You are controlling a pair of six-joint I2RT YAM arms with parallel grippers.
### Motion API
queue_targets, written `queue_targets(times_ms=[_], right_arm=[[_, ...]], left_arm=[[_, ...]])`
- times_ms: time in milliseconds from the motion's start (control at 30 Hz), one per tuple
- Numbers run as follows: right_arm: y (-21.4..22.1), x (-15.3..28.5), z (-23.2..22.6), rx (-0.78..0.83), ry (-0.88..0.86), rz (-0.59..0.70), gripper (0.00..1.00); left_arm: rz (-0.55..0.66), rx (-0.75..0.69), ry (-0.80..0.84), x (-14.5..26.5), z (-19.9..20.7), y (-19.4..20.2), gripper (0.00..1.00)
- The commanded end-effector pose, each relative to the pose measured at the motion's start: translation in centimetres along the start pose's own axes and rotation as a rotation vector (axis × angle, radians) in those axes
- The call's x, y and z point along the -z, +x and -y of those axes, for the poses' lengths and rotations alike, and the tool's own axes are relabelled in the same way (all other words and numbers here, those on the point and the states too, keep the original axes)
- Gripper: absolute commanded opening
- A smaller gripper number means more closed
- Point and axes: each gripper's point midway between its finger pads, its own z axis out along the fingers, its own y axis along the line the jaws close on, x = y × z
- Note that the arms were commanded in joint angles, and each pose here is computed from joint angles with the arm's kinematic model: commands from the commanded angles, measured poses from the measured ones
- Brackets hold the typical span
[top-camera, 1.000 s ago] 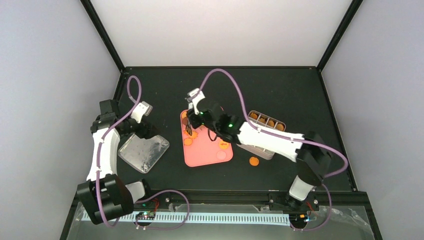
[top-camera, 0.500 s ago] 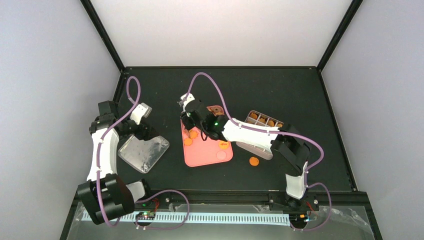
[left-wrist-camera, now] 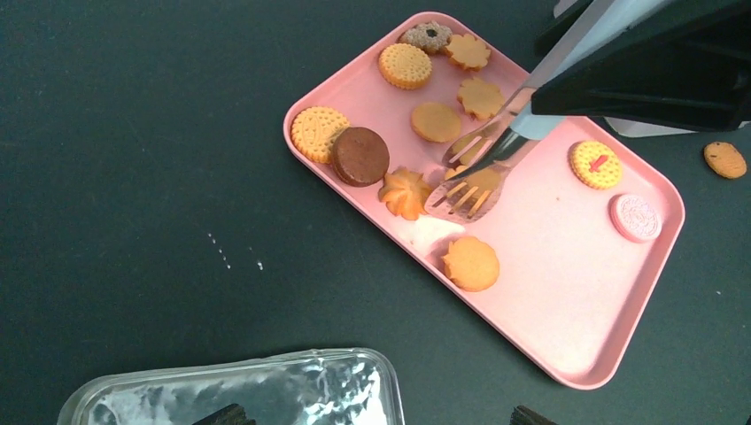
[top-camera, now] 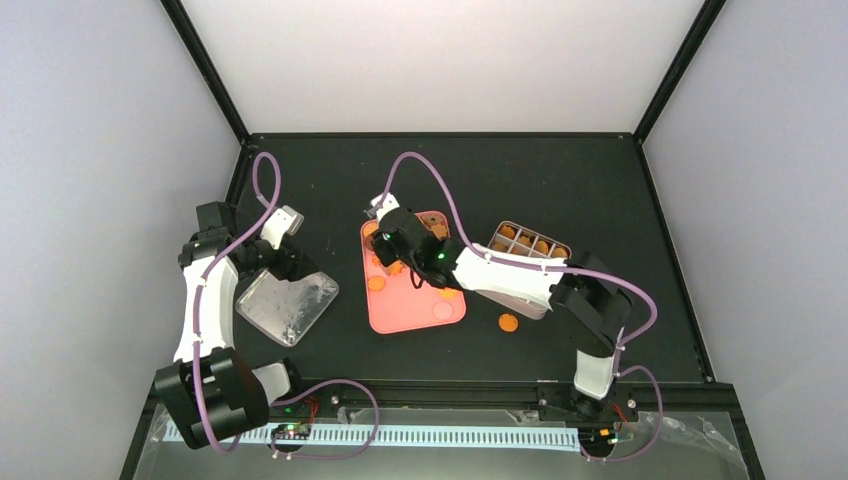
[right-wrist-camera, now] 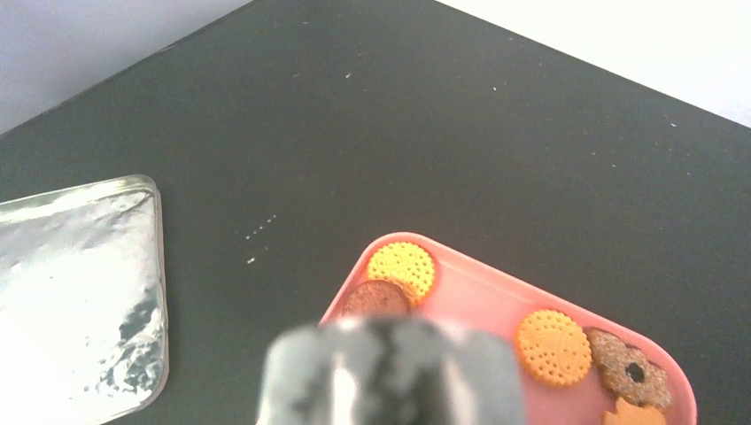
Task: Pack the cookies
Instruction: Pick up the fake cookies from the plate.
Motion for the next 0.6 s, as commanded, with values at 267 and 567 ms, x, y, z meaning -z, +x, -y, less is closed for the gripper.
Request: queue_targets(times_ms=[267, 567], right_arm=[[-4.4, 6.6, 3.0, -0.01, 0.075, 0.115, 0.16], [-2.7, 15.6, 12.4, -0.115, 0.3, 0.138, 0.17]], left_arm=[[0.053, -0.038, 0.024, 0.8, 0.5, -1.6, 0.78], [0.08, -0.034, 0.062, 0.7, 0.8, -2.2, 0.77]])
